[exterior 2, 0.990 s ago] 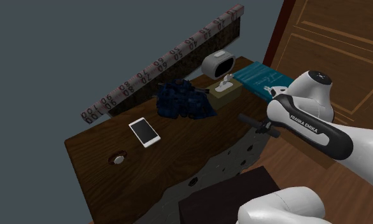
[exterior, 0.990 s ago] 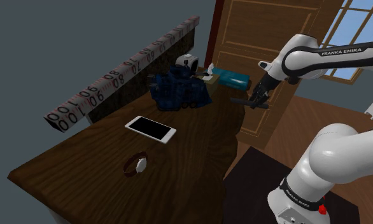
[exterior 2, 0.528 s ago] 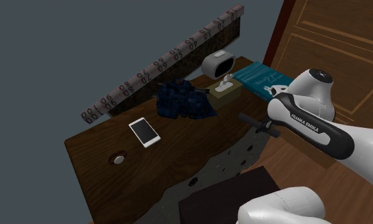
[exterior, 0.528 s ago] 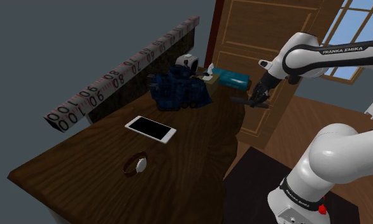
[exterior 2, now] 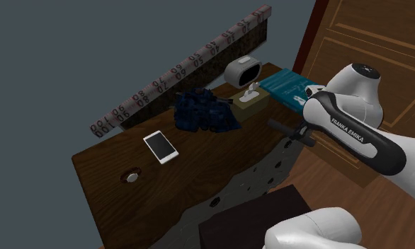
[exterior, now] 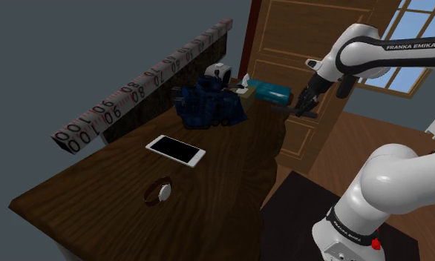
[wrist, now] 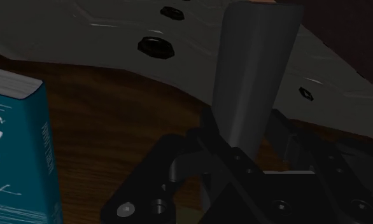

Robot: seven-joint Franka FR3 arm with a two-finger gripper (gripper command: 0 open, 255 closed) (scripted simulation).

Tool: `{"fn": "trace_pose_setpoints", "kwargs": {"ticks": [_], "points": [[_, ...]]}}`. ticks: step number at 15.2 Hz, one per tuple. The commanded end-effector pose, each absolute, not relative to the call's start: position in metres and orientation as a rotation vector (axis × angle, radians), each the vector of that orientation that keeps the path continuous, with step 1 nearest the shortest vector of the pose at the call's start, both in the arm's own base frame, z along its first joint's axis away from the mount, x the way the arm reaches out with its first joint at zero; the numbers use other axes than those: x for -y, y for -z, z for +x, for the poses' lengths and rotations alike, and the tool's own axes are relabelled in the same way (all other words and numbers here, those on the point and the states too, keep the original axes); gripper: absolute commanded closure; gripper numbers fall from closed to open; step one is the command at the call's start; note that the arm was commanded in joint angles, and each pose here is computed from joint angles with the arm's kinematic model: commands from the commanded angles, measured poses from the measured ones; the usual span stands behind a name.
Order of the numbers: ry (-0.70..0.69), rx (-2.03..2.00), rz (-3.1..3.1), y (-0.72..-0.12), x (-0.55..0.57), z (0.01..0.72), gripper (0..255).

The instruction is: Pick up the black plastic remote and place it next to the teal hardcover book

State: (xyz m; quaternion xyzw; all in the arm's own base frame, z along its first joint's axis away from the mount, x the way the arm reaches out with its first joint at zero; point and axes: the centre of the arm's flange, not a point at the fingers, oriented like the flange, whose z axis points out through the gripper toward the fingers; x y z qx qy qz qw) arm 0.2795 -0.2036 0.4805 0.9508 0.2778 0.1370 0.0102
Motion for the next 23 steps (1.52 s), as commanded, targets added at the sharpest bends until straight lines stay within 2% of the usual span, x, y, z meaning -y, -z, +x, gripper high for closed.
{"fn": "trace_pose_setpoints", "kwargs": {"ticks": [1,23], "points": [[-0.427,-0.867,2.968,-0.491,0.203,0.28,255],[-0.427,-0.867,2.968,-0.606,0.203,0.28,255]]}}
